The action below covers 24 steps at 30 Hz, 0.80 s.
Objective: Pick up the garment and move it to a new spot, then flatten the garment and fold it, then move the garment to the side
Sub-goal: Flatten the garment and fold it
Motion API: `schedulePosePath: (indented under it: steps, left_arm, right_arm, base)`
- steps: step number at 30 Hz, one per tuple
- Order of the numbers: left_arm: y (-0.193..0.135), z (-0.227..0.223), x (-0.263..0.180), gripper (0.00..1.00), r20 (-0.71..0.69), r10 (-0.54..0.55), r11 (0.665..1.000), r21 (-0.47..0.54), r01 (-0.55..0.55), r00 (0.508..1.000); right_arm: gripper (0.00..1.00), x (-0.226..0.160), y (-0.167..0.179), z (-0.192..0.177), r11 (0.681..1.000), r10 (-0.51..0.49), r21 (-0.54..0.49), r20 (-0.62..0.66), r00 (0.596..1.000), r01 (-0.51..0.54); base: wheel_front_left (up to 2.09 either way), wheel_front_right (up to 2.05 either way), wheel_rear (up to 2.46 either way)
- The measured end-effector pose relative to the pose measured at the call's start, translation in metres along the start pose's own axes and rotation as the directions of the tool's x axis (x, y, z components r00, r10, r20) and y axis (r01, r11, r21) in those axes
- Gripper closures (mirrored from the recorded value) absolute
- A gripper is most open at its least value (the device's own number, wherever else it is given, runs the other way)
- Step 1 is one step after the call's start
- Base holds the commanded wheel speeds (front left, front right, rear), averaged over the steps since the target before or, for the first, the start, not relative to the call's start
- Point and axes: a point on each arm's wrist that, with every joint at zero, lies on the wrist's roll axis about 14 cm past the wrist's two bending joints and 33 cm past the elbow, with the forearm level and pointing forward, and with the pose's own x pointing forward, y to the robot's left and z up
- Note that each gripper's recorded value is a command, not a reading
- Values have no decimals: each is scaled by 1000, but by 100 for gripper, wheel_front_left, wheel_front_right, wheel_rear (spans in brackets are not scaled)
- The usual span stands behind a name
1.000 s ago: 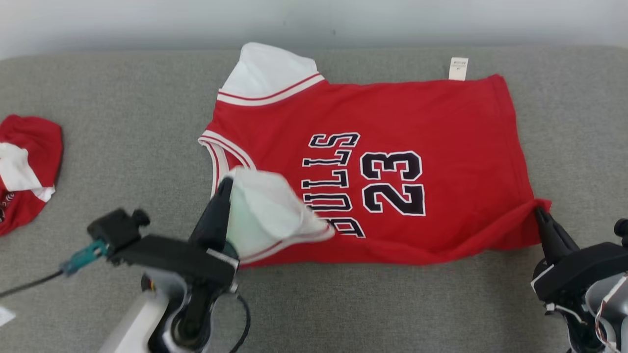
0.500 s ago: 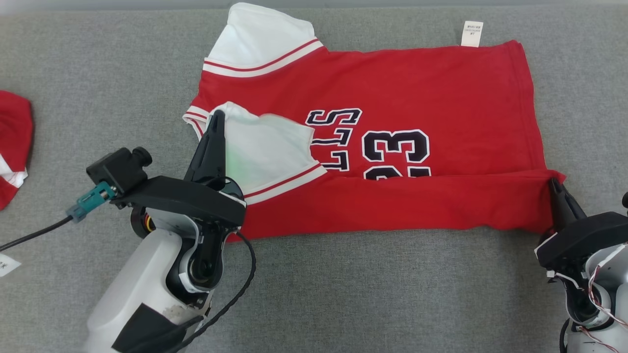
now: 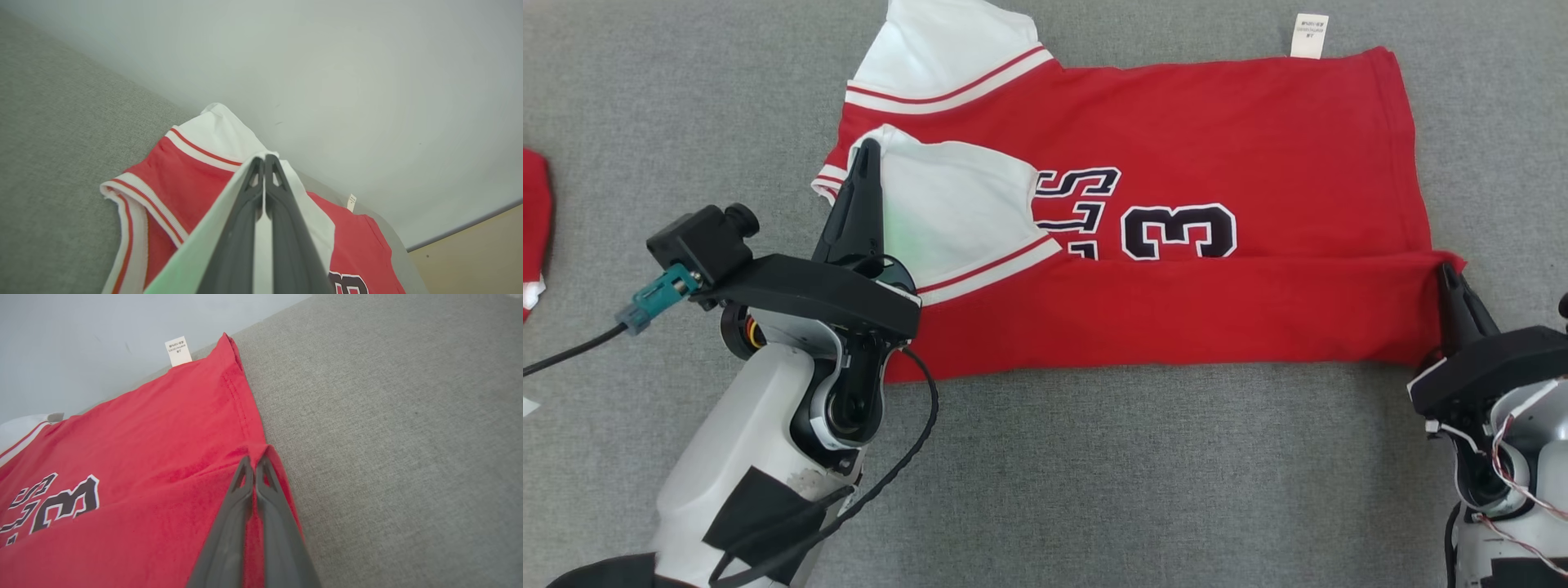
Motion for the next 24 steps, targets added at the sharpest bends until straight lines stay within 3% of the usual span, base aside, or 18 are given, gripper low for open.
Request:
schedulePosePath:
  steps: [5,6,7,8,9,16,24]
  left_arm:
    - [9,-6,0,100,-19,19,1000,23,-19,1000]
    - [12,-7,0,100,-22,28,999,30,-27,999]
    - [15,-8,0,28,-26,41,998,52,-40,999]
    - [18,-9,0,28,-30,49,996,80,-46,998]
    - [21,-7,0,0,-26,61,992,113,-57,998]
    - [39,-11,-25,0,-63,95,929,365,-66,994]
    - [72,-27,-79,0,-146,257,843,516,-148,955]
  right_arm:
    - [100,7,3,1,1000,5,-14,2,1000,-5]
    - [74,9,3,1,1000,4,-13,5,1000,-4]
    - [0,10,5,0,1000,9,-20,1,1000,-9]
    - [0,11,6,2,1000,11,-19,6,1000,-11]
    - [0,11,8,4,1000,15,-19,17,1000,-15]
    - [0,0,15,18,999,42,-20,66,997,-41]
    - [0,-31,1,26,999,13,-35,67,998,-10]
  base:
    - [0,0,0]
    - [0,0,0]
    - [0,0,0]
    - [0,0,0]
    - [0,0,0]
    - [0,0,0]
    - [0,0,0]
